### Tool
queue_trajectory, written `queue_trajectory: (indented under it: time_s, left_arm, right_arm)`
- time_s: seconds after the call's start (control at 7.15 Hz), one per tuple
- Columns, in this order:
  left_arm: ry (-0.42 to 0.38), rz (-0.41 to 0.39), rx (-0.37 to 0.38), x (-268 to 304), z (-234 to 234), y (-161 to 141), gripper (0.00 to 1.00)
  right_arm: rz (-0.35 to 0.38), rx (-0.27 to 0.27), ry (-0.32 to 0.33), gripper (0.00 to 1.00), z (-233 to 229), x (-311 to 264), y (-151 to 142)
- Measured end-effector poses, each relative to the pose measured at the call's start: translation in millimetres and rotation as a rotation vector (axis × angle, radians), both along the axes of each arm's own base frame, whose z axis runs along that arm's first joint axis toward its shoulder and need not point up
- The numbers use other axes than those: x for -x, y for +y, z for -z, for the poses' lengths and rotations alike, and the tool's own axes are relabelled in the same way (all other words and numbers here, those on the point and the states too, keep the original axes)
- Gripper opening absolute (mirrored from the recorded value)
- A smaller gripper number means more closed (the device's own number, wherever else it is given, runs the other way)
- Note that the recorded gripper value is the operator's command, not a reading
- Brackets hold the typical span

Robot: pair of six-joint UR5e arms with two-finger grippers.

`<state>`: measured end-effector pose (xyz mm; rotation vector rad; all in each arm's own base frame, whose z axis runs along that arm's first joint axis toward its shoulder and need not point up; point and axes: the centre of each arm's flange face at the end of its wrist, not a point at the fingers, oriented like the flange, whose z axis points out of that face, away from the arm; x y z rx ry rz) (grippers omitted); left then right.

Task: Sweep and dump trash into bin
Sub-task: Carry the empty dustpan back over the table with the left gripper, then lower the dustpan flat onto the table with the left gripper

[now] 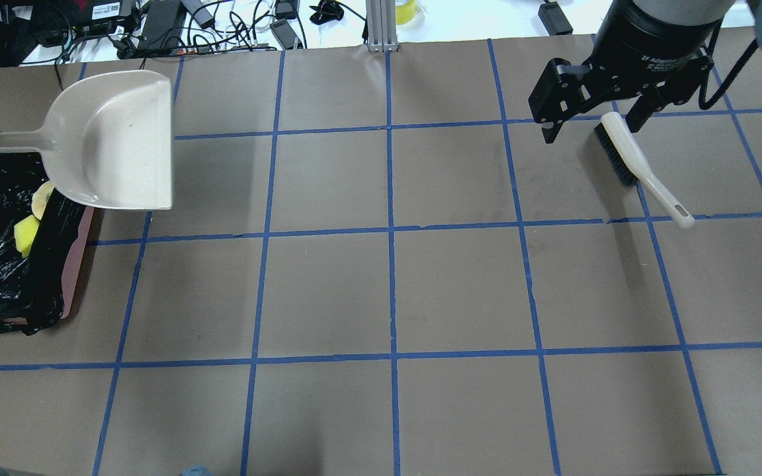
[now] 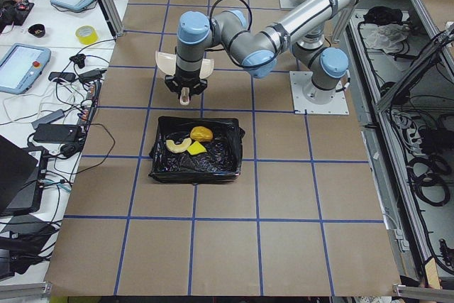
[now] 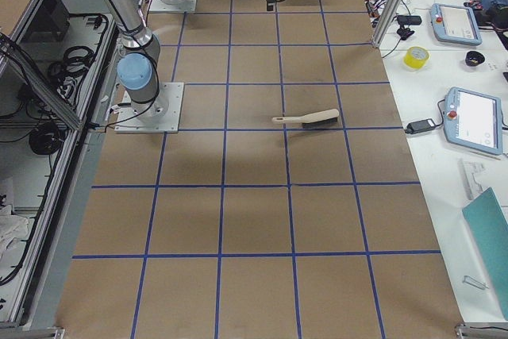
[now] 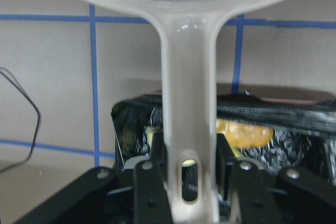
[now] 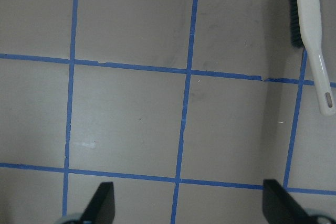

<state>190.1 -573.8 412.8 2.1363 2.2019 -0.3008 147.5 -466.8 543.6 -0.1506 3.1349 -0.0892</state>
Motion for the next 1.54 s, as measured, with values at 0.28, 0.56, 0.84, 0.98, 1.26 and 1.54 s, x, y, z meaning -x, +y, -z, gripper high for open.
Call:
queue_trajectory:
  time_s: [0.28, 0.56, 0.84, 0.98, 1.26, 1.54]
  left_arm:
    - [0.075, -0.042, -0.061, 92, 45, -45, 0.00]
    - [0.046, -0.015, -0.129, 156, 102, -74, 0.00]
    - [-0.067, 0.060, -0.168, 195, 139, -86, 0.00]
    - [-0.110, 0.092, -0.180, 198, 146, -86, 0.00]
    - [-0.144, 0.124, -0.187, 198, 148, -87, 0.00]
    - [-0.152, 0.136, -0.185, 196, 150, -90, 0.00]
  right_arm:
    - [0.000, 0.007, -0.007, 1.00, 0, 0, -1]
    - [-0.001, 0.005, -0.007, 1.00, 0, 0, -1]
    - [-0.001, 0.002, -0.006, 1.00, 2, 0, -1]
    - [-0.001, -0.001, -0.006, 1.00, 3, 0, -1]
    - [-0.001, -0.007, -0.006, 1.00, 7, 0, -1]
    - [-0.001, -0.011, -0.006, 1.00, 9, 0, -1]
